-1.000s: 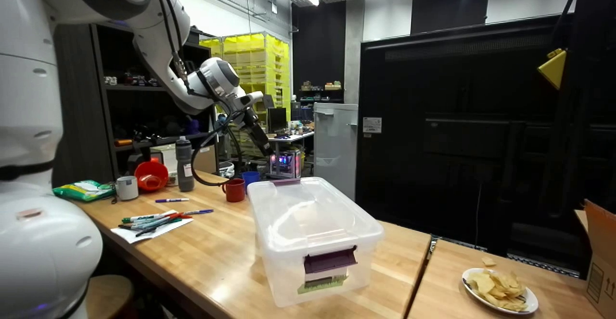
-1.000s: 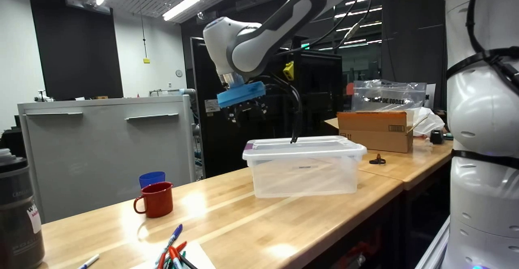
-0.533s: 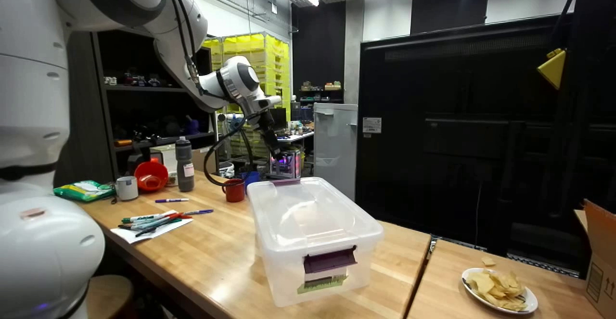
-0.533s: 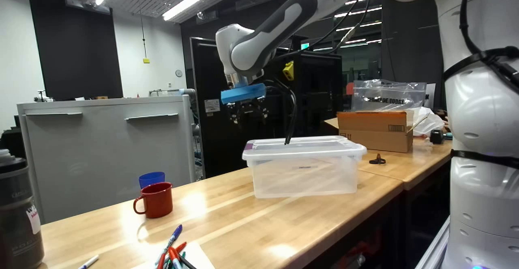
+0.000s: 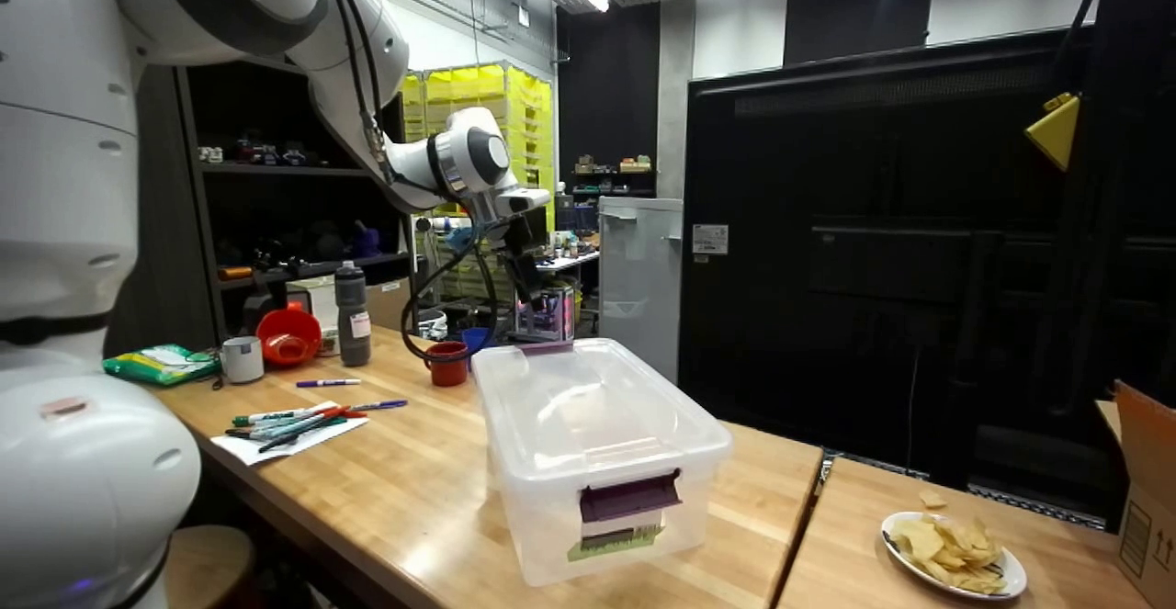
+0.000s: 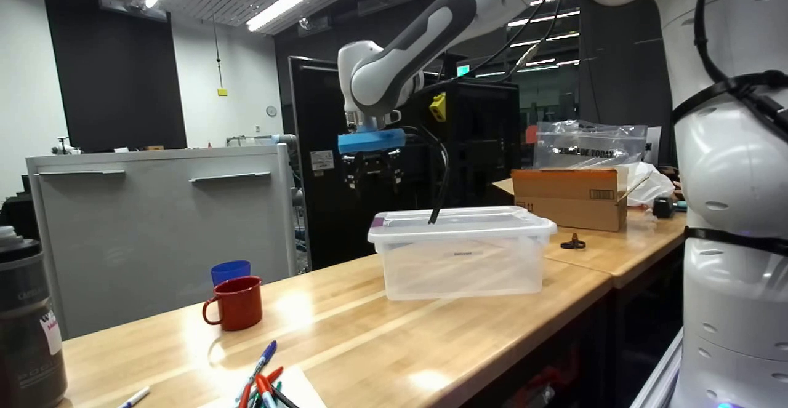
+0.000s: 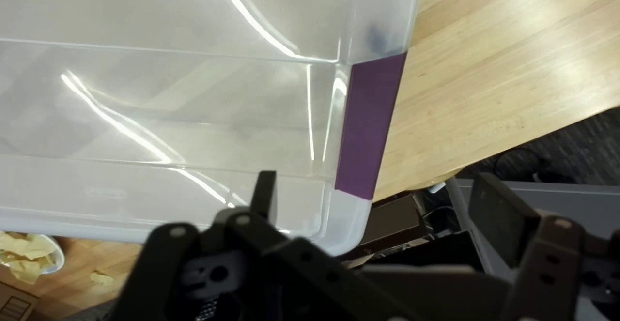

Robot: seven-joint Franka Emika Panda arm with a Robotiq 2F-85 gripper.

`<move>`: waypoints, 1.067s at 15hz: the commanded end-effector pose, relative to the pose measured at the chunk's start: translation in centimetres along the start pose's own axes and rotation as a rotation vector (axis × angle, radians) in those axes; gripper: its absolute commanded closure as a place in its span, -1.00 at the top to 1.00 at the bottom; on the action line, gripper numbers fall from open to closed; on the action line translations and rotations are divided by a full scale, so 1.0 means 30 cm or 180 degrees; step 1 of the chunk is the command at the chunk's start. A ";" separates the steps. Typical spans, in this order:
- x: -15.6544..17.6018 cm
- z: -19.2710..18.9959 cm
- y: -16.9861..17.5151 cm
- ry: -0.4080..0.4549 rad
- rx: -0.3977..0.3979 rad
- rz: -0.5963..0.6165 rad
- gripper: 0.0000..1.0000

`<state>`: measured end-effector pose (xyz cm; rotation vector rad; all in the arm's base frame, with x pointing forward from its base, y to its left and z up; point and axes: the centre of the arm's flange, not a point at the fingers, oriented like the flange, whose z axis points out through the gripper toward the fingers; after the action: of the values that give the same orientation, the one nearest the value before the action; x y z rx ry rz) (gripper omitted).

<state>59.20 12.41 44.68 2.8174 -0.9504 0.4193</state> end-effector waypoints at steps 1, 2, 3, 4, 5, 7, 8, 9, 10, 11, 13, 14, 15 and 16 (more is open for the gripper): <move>-0.004 0.013 -0.019 -0.0101 0.0121 -0.0123 1.00; -0.006 0.020 -0.022 -0.0119 0.0136 -0.0149 1.00; -0.007 0.029 -0.027 -0.0139 0.0153 -0.0163 1.00; -0.008 0.039 -0.030 -0.0164 0.0164 -0.0179 1.00; -0.009 0.048 -0.032 -0.0183 0.0172 -0.0189 1.00; -0.009 0.072 -0.036 -0.0225 0.0177 -0.0205 1.00; -0.007 0.083 -0.035 -0.0243 0.0177 -0.0213 1.00; -0.003 0.097 -0.034 -0.0261 0.0170 -0.0208 1.00; 0.000 0.110 -0.028 -0.0277 0.0158 -0.0199 1.00; 0.004 0.122 -0.027 -0.0284 0.0153 -0.0199 1.00; 0.004 0.133 -0.012 -0.0290 0.0119 -0.0308 1.00; -0.007 0.120 0.005 -0.0307 0.0117 -0.0489 1.00; 0.000 0.141 -0.014 -0.0259 0.0077 -0.0316 1.00; 0.001 0.142 -0.012 -0.0262 0.0080 -0.0391 1.00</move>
<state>60.37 11.76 40.61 2.9165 -0.7848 0.3045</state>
